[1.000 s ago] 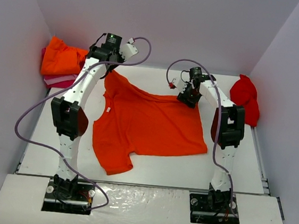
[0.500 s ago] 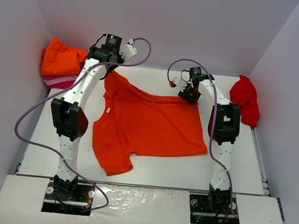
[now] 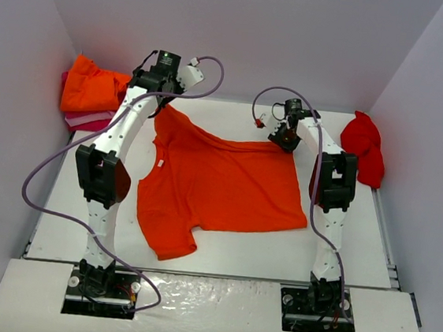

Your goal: Fold and stack the t-shirts

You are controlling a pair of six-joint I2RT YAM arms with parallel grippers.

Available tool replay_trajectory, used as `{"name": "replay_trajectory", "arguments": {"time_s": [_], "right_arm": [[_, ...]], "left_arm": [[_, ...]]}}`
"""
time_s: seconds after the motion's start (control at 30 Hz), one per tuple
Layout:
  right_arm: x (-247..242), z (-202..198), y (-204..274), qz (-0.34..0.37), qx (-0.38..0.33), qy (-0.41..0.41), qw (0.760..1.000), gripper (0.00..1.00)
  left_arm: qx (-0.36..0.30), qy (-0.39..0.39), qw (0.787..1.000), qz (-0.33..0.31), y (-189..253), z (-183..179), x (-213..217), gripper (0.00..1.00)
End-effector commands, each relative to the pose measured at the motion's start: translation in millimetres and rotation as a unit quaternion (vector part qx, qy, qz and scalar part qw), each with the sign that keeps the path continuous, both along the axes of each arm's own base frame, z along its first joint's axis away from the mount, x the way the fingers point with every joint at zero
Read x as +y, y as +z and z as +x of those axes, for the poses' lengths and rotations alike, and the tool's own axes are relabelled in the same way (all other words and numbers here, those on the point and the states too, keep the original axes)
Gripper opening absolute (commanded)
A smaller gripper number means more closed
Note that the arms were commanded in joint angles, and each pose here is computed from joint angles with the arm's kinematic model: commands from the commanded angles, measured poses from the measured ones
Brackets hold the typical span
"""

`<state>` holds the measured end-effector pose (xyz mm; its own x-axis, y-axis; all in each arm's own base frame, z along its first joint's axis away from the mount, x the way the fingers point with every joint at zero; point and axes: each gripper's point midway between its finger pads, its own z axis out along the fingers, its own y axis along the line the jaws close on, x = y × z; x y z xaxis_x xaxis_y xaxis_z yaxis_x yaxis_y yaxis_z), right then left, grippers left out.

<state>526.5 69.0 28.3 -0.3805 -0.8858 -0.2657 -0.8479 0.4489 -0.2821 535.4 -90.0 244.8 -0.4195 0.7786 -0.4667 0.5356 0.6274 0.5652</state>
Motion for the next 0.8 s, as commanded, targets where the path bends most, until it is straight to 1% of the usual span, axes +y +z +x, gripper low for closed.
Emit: {"name": "replay_trajectory", "arguments": {"time_s": [0.0,0.17,0.2,0.23,0.27,0.3,0.33,0.4,0.47,0.5,0.63,0.77], "right_arm": [[1.4,8.5,16.7,0.010,-0.020,-0.005,1.000,0.23],[2.3,3.5,11.1,0.006,-0.011,-0.002,1.000,0.25],[2.4,1.7,9.4,0.004,-0.008,-0.001,1.000,0.28],[2.9,-0.1,7.7,0.003,-0.005,0.000,1.000,0.33],[2.6,-1.6,7.0,0.002,-0.003,0.002,1.000,0.34],[2.2,-2.6,6.8,0.000,-0.002,0.004,1.000,0.33],[2.4,-2.5,7.1,-0.001,-0.003,0.004,1.000,0.30],[2.6,-1.3,5.7,-0.001,-0.003,0.002,1.000,0.14],[2.3,-0.8,3.7,-0.002,-0.002,0.001,1.000,0.07],[2.0,0.4,3.1,-0.005,-0.003,0.002,1.000,0.01],[1.5,5.4,8.8,-0.007,-0.013,-0.006,1.000,0.00],[-3.2,17.5,48.9,-0.012,-0.060,-0.028,0.998,0.00]], "left_arm": [[-0.038,0.001,0.999,0.003,24.2,3.2,-0.5,0.00],[-0.035,0.002,0.999,0.005,21.2,3.1,0.1,0.00],[-0.035,0.002,0.999,0.005,21.1,3.2,0.1,0.00],[-0.036,0.002,0.999,0.005,21.4,3.6,0.0,0.00],[-0.036,0.002,0.999,0.005,21.5,3.6,0.0,0.00],[-0.036,0.002,0.999,0.005,21.3,3.6,-0.2,0.00],[-0.036,0.001,0.999,0.005,20.8,3.7,-0.8,0.00],[-0.036,0.002,0.999,0.006,20.5,4.0,-0.8,0.00],[-0.036,0.002,0.999,0.006,20.9,4.1,-0.7,0.00],[-0.037,0.002,0.999,0.006,21.6,4.1,-0.5,0.00],[-0.046,0.008,0.999,0.007,27.1,4.1,1.7,0.00],[-0.086,0.025,0.996,-0.003,55.4,-0.5,6.6,0.00]]}}
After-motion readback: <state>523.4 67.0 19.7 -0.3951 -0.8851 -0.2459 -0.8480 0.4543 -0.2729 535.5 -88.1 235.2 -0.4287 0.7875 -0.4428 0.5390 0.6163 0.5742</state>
